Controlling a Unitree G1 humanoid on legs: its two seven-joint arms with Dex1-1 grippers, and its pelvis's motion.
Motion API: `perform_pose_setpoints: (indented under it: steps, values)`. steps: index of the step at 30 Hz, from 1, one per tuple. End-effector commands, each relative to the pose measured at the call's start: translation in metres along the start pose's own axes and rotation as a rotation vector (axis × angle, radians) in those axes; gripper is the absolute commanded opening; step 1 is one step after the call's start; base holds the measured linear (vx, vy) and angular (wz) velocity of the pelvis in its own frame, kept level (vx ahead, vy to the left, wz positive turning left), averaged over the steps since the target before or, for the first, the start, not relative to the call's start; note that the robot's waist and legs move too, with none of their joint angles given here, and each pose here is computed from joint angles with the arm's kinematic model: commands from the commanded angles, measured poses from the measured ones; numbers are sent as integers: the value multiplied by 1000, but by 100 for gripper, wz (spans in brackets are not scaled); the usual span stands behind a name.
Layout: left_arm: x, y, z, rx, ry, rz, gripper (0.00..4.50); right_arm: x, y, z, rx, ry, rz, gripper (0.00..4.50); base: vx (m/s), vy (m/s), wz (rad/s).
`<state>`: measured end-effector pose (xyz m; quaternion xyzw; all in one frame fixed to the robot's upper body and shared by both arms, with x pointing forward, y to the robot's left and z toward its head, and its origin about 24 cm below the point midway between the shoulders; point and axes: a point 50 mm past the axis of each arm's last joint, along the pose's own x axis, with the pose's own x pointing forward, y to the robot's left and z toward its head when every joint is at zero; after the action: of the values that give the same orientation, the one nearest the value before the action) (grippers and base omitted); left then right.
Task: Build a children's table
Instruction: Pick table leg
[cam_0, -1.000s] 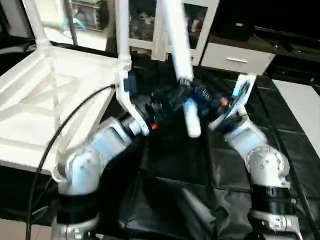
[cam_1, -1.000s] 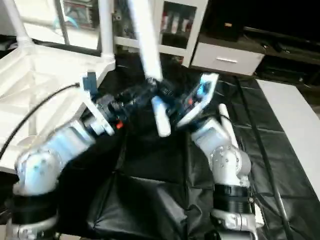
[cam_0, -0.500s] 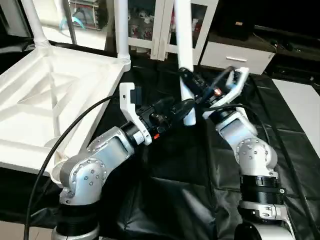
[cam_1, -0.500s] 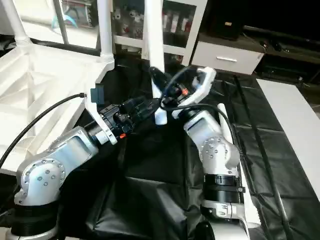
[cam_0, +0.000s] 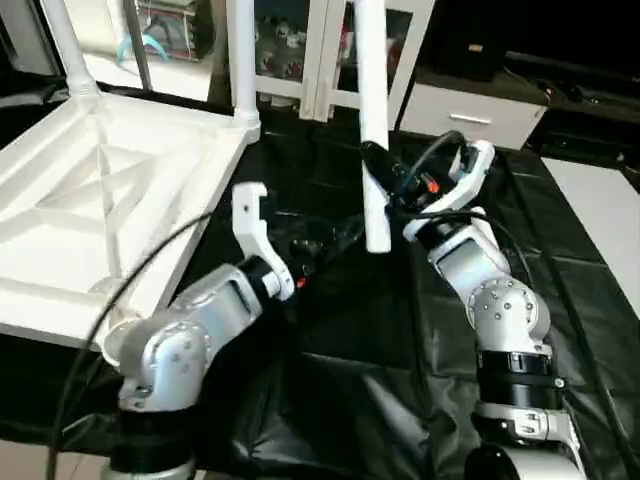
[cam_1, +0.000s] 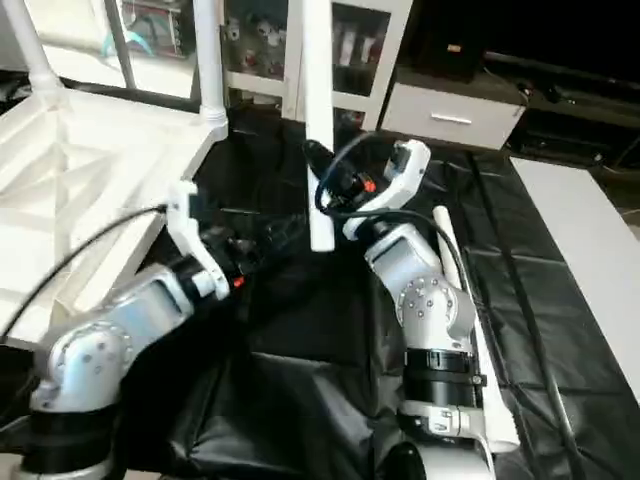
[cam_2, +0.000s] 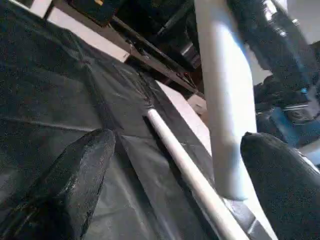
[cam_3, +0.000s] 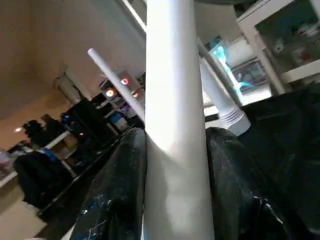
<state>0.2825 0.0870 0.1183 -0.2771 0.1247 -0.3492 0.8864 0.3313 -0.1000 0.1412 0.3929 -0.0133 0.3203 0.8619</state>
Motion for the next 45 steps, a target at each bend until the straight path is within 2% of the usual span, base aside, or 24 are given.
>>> perform_pose_setpoints:
  steps: [1, 3, 8, 14, 21, 23, 27, 29, 36, 40, 42, 43, 45]
  values:
    - [5, -7, 3, -18, -6, -39, 450, 2, 9, 9, -8, -21, 47, 139, 0, 0, 0]
    - [9, -14, 6, -135, -49, -109, 450, 3, 11, 7, -1, -17, 52, 139, 0, 0, 0]
    - [15, -22, 7, -220, -43, -194, 450, 5, 12, 6, 2, -9, 56, 139, 0, 0, 0]
    - [21, -22, -2, -190, 45, -196, 450, 8, 14, 8, -2, -13, 61, 139, 0, 0, 0]
    - [17, -14, 3, -220, 1, -185, 450, 11, 15, 11, -1, -28, 65, 139, 0, 0, 0]
    - [16, -13, 3, -225, 2, -186, 415, 11, 15, 11, 0, -29, 64, 139, 0, 0, 0]
    - [16, -12, -6, -212, 60, -195, 402, 14, 17, 12, 9, -29, 67, 139, 0, 0, 0]
    - [16, -13, -7, -210, 70, -208, 374, 14, 16, 12, 7, -28, 63, 139, 0, 0, 0]
    - [12, -14, -2, -254, 23, -251, 329, 17, 14, 16, 29, -45, 49, 139, 0, 0, 0]
    - [12, -11, -7, -205, 73, -227, 290, 18, 15, 15, 24, -38, 57, 139, 0, 0, 0]
    - [14, -11, -10, -175, 105, -226, 288, 18, 16, 13, 16, -28, 62, 139, 0, 0, 0]
    - [14, -12, -11, -172, 107, -227, 266, 18, 16, 13, 15, -27, 63, 139, 0, 0, 0]
    - [16, -12, -11, -167, 109, -231, 248, 18, 17, 12, 16, -25, 66, 139, 0, 0, 0]
